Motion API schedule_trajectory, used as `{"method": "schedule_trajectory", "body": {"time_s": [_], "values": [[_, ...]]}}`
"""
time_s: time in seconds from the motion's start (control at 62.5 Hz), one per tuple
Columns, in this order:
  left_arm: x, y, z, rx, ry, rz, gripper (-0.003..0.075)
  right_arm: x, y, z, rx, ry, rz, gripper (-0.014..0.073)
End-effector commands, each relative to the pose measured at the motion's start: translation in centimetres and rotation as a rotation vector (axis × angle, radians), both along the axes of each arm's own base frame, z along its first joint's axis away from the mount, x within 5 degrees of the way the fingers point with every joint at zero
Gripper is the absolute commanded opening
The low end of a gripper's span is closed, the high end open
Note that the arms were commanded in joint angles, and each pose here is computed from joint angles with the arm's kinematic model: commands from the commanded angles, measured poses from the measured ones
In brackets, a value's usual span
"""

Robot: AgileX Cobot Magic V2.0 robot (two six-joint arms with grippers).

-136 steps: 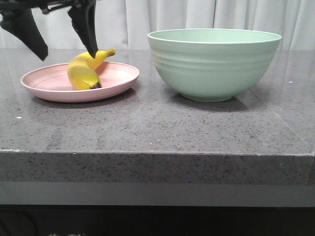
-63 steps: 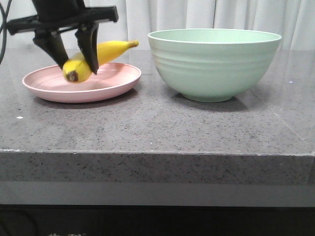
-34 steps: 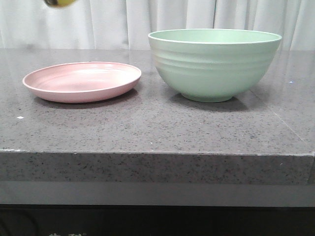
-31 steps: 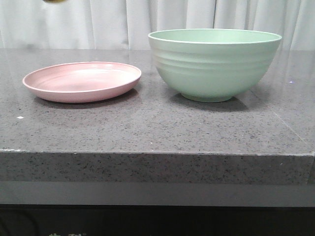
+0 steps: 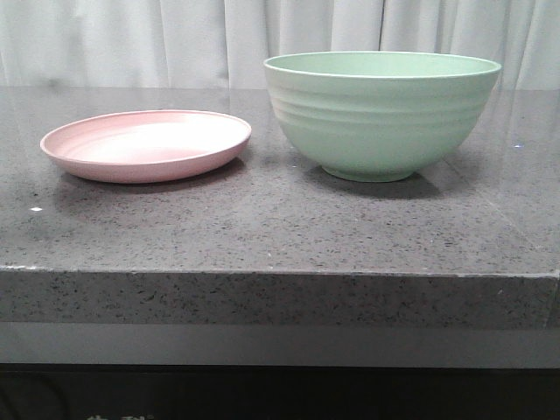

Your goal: Transfer banana from pink plate to green bowl

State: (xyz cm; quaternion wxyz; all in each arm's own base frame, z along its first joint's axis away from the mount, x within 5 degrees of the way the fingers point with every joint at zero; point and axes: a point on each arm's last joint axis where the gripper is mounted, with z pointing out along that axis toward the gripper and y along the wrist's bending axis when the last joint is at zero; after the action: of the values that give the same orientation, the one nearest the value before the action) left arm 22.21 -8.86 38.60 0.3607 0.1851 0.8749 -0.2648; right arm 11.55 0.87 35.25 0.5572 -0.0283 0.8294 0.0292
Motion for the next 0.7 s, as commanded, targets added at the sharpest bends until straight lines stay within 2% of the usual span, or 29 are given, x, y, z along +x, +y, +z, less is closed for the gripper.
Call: {"method": "schedule_trajectory", "body": {"time_s": [0.0,0.144,0.272,0.432,0.687], "values": [[-1.7,0.0,1.7,-0.121,-0.147,-0.037,0.0188,0.2,0.0,1.4,0.015,-0.075,-0.003,0.0560],[-3.9,-1.0,0.6,-0.185,-0.198,-0.182,0.0188,0.1,0.5,1.2,0.102,-0.047,0.019,0.0560],[-4.7,-2.4,-0.1,-0.242,-0.201,-0.285,0.0188,-0.1,1.1,1.2,0.127,-0.033,0.089,0.0560],[-5.0,-4.4,-0.8,-0.231,-0.190,-0.399,0.0188,-0.2,1.8,1.2,0.161,-0.023,0.159,0.0560],[-5.8,-7.1,-1.7,-0.231,-0.154,-0.537,0.0188,-0.3,1.9,1.1,0.165,-0.012,0.167,0.0560]]}}
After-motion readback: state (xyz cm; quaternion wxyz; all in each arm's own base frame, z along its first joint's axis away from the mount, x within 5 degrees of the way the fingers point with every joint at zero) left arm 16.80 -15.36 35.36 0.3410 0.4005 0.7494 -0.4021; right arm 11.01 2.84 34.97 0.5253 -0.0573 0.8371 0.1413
